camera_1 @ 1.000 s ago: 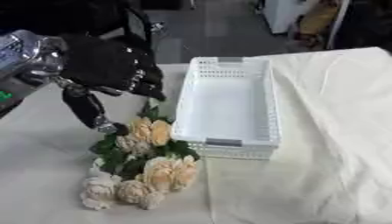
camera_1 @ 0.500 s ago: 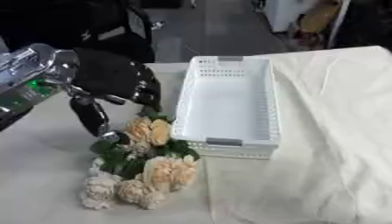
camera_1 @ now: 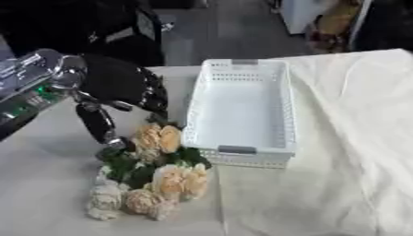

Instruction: Pick up objects on the table and place them in the box.

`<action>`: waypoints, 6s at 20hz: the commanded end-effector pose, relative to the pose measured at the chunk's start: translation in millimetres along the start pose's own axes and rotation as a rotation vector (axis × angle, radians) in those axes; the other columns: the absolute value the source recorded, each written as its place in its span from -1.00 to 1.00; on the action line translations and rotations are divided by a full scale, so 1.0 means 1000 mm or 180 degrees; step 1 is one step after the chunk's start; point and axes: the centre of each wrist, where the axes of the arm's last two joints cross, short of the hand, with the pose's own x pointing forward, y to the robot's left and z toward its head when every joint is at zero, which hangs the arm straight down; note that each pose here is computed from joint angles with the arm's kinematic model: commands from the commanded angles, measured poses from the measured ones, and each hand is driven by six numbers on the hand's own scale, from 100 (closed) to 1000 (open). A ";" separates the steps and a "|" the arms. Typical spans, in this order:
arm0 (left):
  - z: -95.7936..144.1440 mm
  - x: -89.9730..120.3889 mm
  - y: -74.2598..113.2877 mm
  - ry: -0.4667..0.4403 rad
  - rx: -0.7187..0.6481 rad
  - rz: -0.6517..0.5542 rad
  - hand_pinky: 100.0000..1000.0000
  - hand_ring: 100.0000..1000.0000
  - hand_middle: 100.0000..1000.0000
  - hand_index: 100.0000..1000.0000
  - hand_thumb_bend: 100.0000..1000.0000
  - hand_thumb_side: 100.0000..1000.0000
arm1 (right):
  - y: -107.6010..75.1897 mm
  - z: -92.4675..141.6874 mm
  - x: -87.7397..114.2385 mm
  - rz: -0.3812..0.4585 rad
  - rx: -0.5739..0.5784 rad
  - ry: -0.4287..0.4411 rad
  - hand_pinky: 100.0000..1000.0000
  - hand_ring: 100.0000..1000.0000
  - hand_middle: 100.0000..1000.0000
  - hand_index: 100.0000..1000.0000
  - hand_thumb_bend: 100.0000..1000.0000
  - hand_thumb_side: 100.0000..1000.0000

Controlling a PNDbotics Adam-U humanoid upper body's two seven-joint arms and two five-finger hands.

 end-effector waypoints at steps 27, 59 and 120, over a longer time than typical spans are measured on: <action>-0.026 -0.022 -0.039 0.0139 -0.0286 0.0400 0.44 0.38 0.38 0.59 0.45 0.22 | -0.006 -0.010 0.008 0.0057 0.0063 -0.0161 0.36 0.54 0.68 0.91 -1.00 0.03; -0.044 -0.034 -0.116 0.1096 0.0366 0.1755 -1.00 -1.00 -0.62 -0.63 -1.00 -0.43 | -0.007 -0.010 0.008 0.0071 -0.0012 -0.0170 0.36 0.54 0.68 0.91 -1.00 0.02; 0.071 -0.121 0.043 0.2050 0.2582 0.2206 -1.00 -1.00 -0.70 -0.76 -1.00 0.20 | -0.005 -0.003 0.006 0.0041 0.0019 -0.0018 0.36 0.54 0.68 0.91 -1.00 0.02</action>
